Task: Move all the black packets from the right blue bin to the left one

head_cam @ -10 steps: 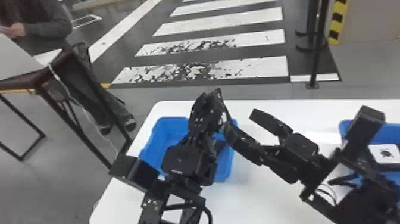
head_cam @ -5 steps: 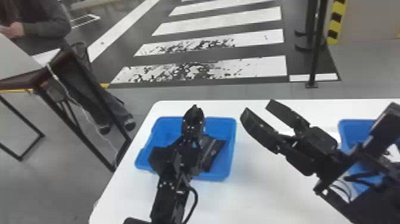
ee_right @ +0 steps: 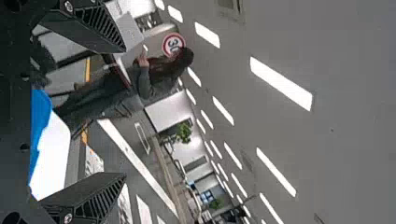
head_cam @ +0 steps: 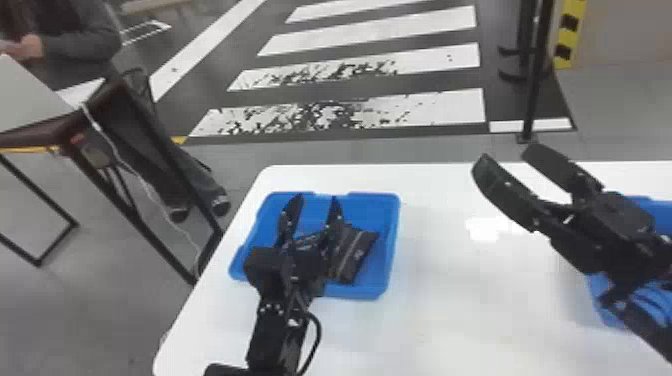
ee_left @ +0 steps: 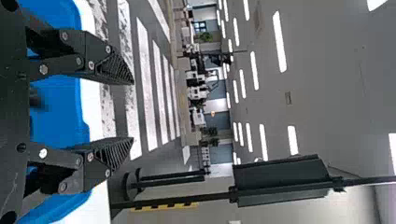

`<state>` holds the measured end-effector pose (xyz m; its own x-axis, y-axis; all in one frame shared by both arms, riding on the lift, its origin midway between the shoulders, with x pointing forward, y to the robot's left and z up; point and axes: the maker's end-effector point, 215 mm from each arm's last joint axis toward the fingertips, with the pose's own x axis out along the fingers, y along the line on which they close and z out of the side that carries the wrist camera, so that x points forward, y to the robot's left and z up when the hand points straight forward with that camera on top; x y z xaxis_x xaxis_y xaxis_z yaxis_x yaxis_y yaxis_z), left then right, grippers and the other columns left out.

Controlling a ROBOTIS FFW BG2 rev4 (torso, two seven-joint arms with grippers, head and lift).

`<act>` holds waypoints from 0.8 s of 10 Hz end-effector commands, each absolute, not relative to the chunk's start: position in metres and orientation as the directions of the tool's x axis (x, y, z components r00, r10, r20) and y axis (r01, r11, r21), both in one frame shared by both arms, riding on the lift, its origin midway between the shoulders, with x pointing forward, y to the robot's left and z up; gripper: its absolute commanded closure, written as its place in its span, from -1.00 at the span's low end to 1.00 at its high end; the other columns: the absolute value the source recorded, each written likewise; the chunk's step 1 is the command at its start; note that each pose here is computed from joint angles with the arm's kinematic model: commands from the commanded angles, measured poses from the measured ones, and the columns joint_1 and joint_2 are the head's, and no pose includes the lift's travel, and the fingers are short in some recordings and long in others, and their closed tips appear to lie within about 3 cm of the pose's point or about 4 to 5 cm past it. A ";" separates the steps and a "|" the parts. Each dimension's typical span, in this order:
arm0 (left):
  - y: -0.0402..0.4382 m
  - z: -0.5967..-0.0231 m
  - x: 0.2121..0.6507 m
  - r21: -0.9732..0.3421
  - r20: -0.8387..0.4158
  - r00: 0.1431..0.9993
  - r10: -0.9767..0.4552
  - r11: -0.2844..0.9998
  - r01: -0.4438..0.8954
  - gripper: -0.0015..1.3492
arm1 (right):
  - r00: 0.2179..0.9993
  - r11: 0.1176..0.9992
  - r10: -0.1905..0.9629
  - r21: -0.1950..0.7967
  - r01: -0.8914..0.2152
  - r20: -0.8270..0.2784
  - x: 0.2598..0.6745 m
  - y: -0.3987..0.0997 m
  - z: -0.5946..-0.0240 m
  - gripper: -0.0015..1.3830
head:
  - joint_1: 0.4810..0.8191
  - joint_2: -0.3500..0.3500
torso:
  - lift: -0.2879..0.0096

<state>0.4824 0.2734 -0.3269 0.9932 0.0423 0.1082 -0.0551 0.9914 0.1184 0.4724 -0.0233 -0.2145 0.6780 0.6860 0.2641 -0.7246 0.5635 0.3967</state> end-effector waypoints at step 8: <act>0.166 -0.214 0.412 -0.209 0.334 0.934 -0.127 0.956 0.205 -0.76 | 0.908 0.943 0.332 0.072 -0.324 -0.254 0.531 -0.244 -0.339 -0.88 | 0.27 -0.10 | -0.01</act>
<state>0.4118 0.1697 -0.2148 0.9351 -0.1203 0.3333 0.1973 0.9581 -0.2078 0.5317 -0.2349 -0.3276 0.9087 0.3496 -0.2280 -0.3421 0.9368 0.0731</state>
